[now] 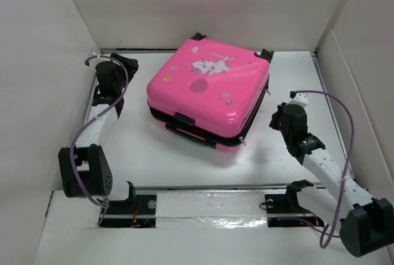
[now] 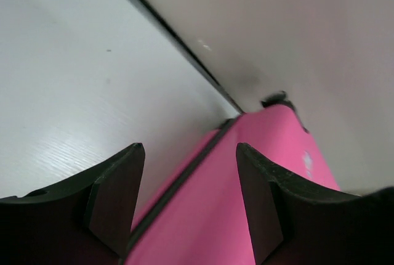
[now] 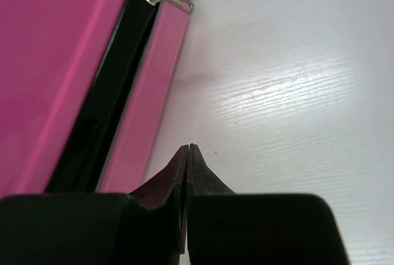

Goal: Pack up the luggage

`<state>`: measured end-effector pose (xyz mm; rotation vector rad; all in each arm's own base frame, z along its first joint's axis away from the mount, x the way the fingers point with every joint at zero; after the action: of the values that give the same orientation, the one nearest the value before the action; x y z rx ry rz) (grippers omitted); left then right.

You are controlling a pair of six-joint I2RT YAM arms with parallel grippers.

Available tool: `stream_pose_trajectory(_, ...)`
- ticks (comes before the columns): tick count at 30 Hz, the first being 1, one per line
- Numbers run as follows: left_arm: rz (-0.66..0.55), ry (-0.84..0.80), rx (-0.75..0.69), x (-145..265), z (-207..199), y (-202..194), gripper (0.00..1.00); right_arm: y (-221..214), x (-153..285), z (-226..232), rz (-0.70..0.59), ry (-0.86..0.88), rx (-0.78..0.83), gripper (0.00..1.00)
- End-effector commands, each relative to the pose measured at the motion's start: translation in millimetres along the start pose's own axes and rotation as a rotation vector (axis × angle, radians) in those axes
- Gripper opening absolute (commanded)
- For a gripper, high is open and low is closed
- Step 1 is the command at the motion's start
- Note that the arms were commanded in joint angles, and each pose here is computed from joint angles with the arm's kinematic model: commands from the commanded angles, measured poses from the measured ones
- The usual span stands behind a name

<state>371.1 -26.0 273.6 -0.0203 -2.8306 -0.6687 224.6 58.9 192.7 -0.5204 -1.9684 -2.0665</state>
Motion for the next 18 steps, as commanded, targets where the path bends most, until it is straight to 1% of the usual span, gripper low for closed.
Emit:
stream_pose_trajectory(1,0.092,0.074,0.008,-31,21,10,0.59,19,-24,6,-0.080,0.147,-0.010,0.00)
stream_pose_trajectory(2,0.128,0.067,0.006,-42,17,14,0.58,18,-30,5,-0.061,0.149,-0.011,0.00)
stream_pose_trajectory(3,0.170,0.149,0.014,-60,41,6,0.58,18,-36,2,-0.046,0.137,-0.013,0.00)
stream_pose_trajectory(4,0.181,0.175,0.020,-66,51,6,0.56,20,-41,4,-0.054,0.151,-0.013,0.00)
stream_pose_trajectory(5,0.198,0.183,0.024,-68,59,0,0.54,17,-51,4,-0.030,0.147,-0.010,0.00)
stream_pose_trajectory(8,0.215,0.161,0.055,-69,72,-18,0.53,17,-69,12,-0.011,0.187,-0.007,0.00)
stream_pose_trajectory(10,0.237,0.151,0.067,-68,72,-33,0.52,17,-77,23,-0.013,0.231,-0.006,0.00)
stream_pose_trajectory(11,0.262,0.172,0.099,-62,83,-47,0.52,17,-82,25,-0.005,0.239,-0.006,0.00)
stream_pose_trajectory(12,0.277,0.159,0.120,-57,85,-55,0.52,12,-91,32,0.020,0.254,-0.003,0.00)
stream_pose_trajectory(13,0.273,0.101,0.138,-56,81,-60,0.51,14,-94,40,0.014,0.301,-0.006,0.00)
stream_pose_trajectory(14,0.298,0.076,0.177,-45,85,-77,0.50,11,-99,52,0.023,0.342,0.008,0.00)
stream_pose_trajectory(15,0.317,0.099,0.193,-37,91,-86,0.50,7,-99,60,0.033,0.372,0.019,0.00)
stream_pose_trajectory(16,0.309,0.051,0.197,-32,86,-89,0.50,13,-99,71,0.023,0.399,0.044,0.00)
stream_pose_trajectory(17,0.318,0.067,0.196,-22,93,-100,0.50,12,-95,89,0.027,0.436,0.082,0.00)
stream_pose_trajectory(18,0.308,0.034,0.187,-13,85,-98,0.49,14,-94,97,0.028,0.446,0.106,0.00)
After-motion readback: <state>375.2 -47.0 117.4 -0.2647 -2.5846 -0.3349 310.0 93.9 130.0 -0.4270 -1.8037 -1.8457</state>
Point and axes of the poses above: each gripper's point midway between its finger pads, its own x axis back along the fingers, its own z axis along the line the jaws close on, y = z × x, the point moved 9 cm from there along x, back along the fingers, and after that the axes turned 13 degrees about x, right-handed, at the moved point
